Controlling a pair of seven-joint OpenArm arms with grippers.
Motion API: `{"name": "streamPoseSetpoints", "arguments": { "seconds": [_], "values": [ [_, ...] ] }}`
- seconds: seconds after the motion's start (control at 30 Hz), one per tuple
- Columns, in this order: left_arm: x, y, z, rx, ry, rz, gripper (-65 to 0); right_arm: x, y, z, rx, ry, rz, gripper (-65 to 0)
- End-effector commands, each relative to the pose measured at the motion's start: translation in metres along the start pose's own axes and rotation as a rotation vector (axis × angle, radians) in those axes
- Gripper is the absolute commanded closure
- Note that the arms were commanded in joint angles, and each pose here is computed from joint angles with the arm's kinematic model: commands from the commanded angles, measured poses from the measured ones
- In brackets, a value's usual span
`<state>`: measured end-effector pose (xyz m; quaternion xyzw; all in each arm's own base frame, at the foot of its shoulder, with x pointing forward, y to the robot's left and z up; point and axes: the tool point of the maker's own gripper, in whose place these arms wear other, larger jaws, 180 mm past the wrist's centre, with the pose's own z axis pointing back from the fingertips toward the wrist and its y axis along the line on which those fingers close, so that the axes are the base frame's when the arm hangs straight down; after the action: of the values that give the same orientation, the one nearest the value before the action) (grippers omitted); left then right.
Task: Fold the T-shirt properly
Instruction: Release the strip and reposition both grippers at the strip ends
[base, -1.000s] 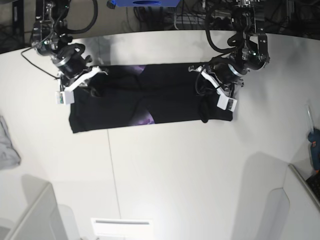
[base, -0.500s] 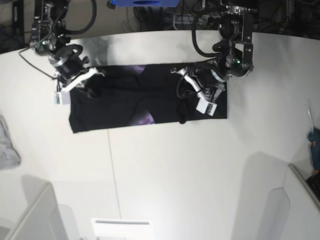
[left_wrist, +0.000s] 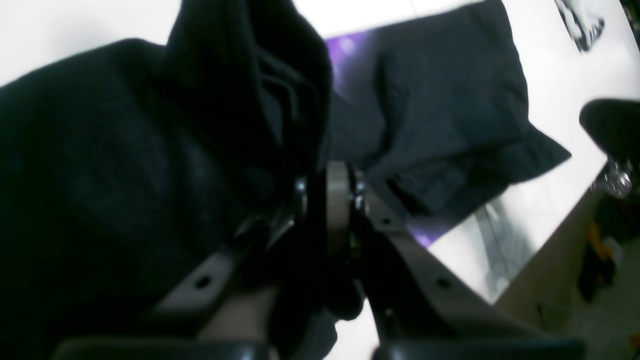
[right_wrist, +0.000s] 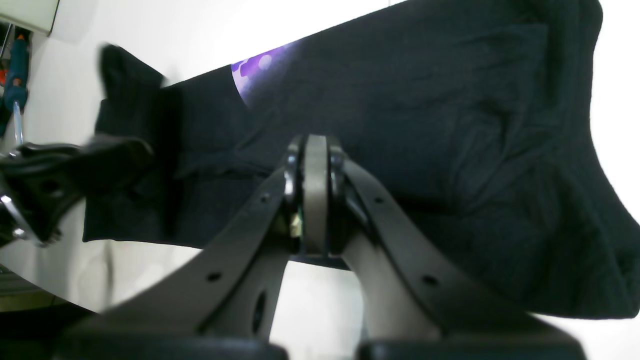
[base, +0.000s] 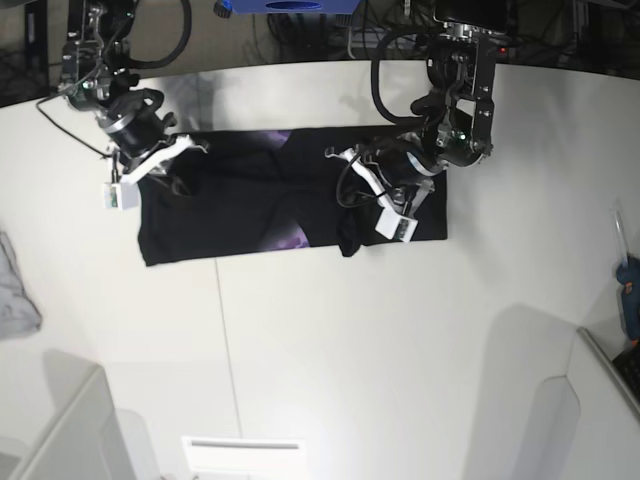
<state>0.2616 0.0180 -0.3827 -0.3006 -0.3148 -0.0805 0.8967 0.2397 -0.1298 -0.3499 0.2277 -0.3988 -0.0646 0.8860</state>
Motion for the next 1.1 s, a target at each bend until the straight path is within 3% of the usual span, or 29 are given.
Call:
{"name": "streamPoseSetpoints", "arguments": {
  "seconds": [0.0,0.8,1.07],
  "values": [
    [0.0126,-0.0046,-0.0001,-0.021,-0.043,0.003,0.0,0.0113,0.0025,0.0025,0.012,-0.040,0.010,0.0],
    [0.0137,-0.0022,-0.0026,-0.018,-0.043,0.006,0.0,0.0131,0.0029,0.0020,0.014,-0.044,0.012,0.0],
    [0.0145,-0.0027,-0.0029,-0.020,-0.045,0.006,-34.7,0.0131,0.0029,0.0020,0.014,-0.044,0.012,0.0]
  ]
}}
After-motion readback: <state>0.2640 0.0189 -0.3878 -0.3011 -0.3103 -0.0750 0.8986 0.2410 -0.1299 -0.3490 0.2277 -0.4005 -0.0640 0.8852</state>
